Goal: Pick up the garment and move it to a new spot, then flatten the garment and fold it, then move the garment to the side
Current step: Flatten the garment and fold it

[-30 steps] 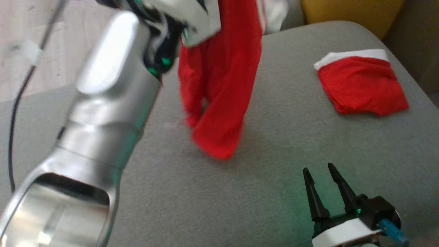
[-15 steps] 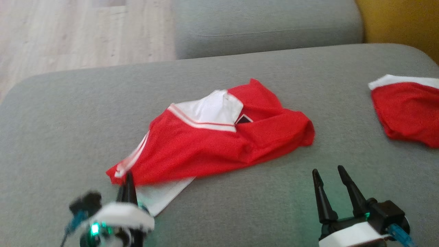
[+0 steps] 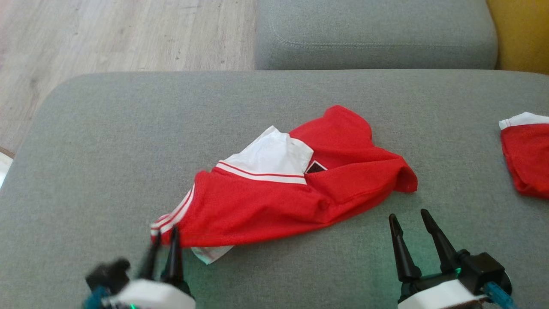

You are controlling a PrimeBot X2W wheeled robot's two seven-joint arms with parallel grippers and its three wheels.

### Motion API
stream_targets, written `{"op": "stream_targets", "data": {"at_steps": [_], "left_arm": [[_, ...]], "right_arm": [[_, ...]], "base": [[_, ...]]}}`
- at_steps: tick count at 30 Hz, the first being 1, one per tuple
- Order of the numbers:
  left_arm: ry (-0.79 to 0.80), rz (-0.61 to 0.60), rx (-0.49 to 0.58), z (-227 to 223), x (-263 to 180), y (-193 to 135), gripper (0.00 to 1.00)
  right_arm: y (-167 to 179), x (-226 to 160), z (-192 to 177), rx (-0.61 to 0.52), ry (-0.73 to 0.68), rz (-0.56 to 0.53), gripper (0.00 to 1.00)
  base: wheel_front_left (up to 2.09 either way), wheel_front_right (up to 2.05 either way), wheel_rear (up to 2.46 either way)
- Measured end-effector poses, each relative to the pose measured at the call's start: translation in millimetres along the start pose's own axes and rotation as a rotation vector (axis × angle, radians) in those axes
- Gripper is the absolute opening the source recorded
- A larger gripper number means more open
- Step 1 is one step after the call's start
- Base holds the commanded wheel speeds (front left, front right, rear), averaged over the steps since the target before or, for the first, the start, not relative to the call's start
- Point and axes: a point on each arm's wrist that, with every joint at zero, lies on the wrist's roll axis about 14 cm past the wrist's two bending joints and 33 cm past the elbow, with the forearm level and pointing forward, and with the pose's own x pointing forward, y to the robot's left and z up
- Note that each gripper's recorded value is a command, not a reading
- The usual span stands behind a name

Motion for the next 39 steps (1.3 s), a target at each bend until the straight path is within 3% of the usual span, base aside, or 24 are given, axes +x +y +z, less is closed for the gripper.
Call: {"op": "stream_targets", "data": {"at_steps": [6,12,16,20,28,39], "left_arm": [[0.017,-0.138,0.217,66.1,30.1,-25.7,1.00],[0.034,-0.392,0.460,129.8,74.9,-98.2,1.00],[0.150,-0.506,0.559,116.3,107.2,-128.6,1.00],[0.350,-0.545,0.675,67.8,144.4,-127.3,1.00],[0.595,-0.533,0.725,-4.9,183.8,-92.7,1.00],[0.707,-0.488,0.728,-39.3,207.3,-67.1,1.00]], "right_arm": [[0.7,2.0,-6.0,0.006,0.020,0.006,1.00],[-2.6,16.8,-4.6,-0.004,0.018,0.018,1.00],[-8.6,27.3,-5.7,-0.011,0.023,0.018,1.00],[-26.4,36.1,-7.9,-0.018,0.030,-0.020,1.00],[-53.8,35.9,-23.9,-0.016,0.079,-0.097,1.00],[-66.5,34.5,-35.9,-0.012,0.116,-0.135,1.00]], "base": [[0.00,0.00,0.00],[0.00,0.00,0.00],[0.00,0.00,0.00],[0.00,0.00,0.00],[0.00,0.00,0.00],[0.00,0.00,0.00]]}}
